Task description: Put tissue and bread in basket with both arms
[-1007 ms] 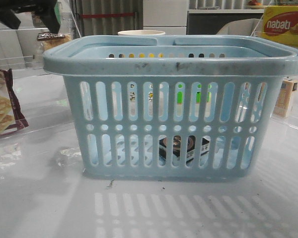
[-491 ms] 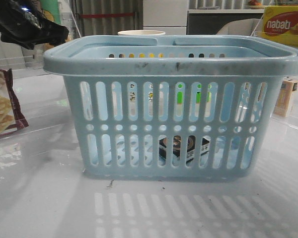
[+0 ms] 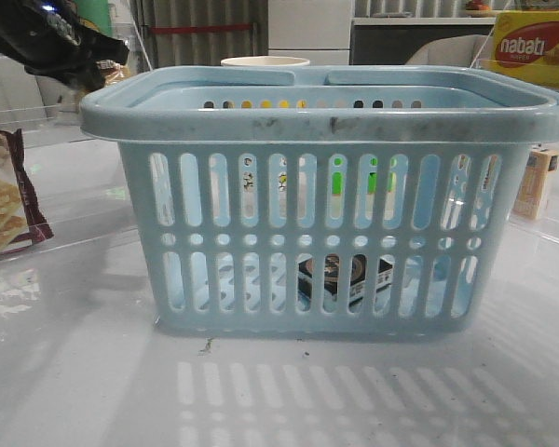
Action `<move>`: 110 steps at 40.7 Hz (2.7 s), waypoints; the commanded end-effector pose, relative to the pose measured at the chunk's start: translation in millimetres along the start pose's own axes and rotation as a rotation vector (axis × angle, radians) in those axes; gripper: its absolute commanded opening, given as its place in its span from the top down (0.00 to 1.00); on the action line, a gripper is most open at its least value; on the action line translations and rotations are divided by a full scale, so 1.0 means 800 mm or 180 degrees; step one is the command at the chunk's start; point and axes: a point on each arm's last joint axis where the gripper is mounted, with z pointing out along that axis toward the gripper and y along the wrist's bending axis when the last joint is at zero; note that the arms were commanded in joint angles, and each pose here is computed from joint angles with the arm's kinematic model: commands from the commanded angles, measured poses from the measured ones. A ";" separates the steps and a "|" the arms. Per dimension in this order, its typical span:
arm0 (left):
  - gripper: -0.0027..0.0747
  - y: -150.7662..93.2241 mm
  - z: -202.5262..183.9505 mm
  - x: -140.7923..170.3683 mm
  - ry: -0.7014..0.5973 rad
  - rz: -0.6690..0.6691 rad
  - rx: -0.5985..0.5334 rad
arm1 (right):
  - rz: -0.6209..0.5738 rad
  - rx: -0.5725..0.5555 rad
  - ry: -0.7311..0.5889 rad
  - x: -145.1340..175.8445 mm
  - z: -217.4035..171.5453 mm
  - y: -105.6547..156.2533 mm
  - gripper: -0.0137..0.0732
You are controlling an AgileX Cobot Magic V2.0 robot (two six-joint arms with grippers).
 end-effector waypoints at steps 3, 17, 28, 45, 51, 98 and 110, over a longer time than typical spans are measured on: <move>0.85 -0.008 -0.094 -0.068 -0.0410 0.0000 0.0046 | -0.0037 0.0009 -0.0327 -0.017 -0.008 0.000 0.16; 0.85 -0.064 -0.223 -0.089 -0.0183 0.0635 0.0439 | -0.0037 0.0009 -0.0327 -0.017 -0.008 0.000 0.16; 0.85 -0.164 -0.266 -0.069 0.0023 0.1373 0.1471 | -0.0037 0.0009 -0.0327 -0.017 -0.008 0.000 0.16; 0.32 -0.231 -0.236 -0.041 0.0349 0.1586 0.1798 | -0.0037 0.0009 -0.0327 -0.017 -0.008 0.000 0.16; 0.33 -0.221 -0.266 -0.049 0.0263 0.1433 0.1787 | -0.0037 0.0009 -0.0327 -0.017 -0.008 0.000 0.16; 0.33 -0.079 -0.459 0.197 -0.0422 0.0827 0.1190 | -0.0065 0.0030 -0.0309 -0.016 -0.008 -0.001 0.16; 0.34 -0.078 -0.463 0.192 -0.0655 0.0782 0.1209 | -0.0074 0.0040 -0.0340 0.017 -0.034 -0.002 0.16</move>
